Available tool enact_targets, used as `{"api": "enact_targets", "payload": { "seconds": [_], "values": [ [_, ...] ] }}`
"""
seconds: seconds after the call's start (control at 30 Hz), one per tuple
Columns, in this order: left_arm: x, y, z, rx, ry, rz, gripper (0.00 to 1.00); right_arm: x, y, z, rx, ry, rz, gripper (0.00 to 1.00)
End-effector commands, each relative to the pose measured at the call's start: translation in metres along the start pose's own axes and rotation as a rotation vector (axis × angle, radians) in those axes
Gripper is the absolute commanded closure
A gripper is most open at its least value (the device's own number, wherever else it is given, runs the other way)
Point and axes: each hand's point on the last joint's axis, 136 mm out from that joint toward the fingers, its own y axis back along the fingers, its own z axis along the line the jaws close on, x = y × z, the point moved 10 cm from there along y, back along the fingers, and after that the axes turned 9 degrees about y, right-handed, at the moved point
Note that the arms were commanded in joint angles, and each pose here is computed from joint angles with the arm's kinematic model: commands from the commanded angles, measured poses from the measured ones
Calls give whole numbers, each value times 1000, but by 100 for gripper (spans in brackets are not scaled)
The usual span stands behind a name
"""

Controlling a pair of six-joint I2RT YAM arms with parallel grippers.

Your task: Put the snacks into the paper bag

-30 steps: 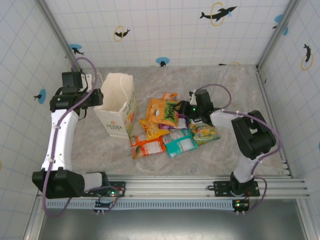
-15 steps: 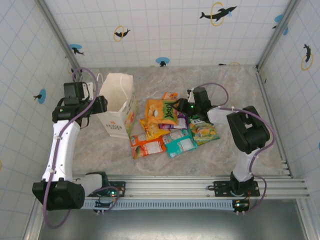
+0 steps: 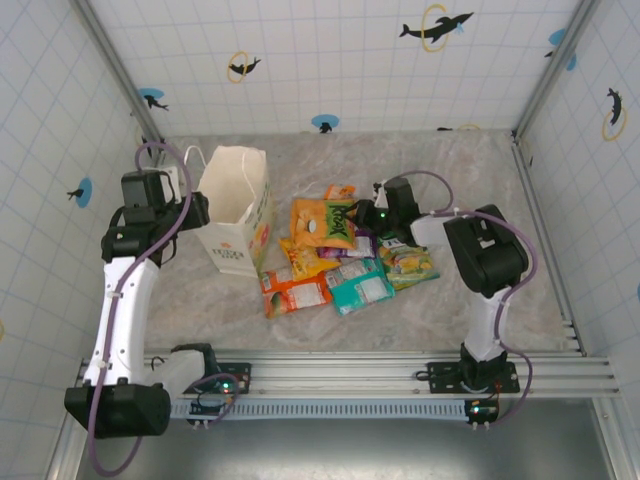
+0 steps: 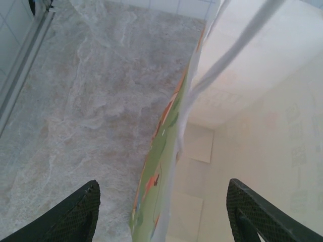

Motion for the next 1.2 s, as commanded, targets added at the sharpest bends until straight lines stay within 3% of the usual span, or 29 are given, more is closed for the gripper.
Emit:
{"api": "enact_targets", "payload": {
  "seconds": [0.0,0.47,0.83,1.17],
  "values": [
    [-2,4,2,-18,23,-37,34,-12,-5,7,-71,16,-28,52],
    [-3,12,3,-28,29,-82,38,-10,19,20,-112,26,-120,100],
    [-4,12,2,-13,39,-101,45,-32,68,85,-115,118,-321,100],
    [0,7,2,1,53,-85,53,-63,122,184,-152,284,-535,100]
  ]
}}
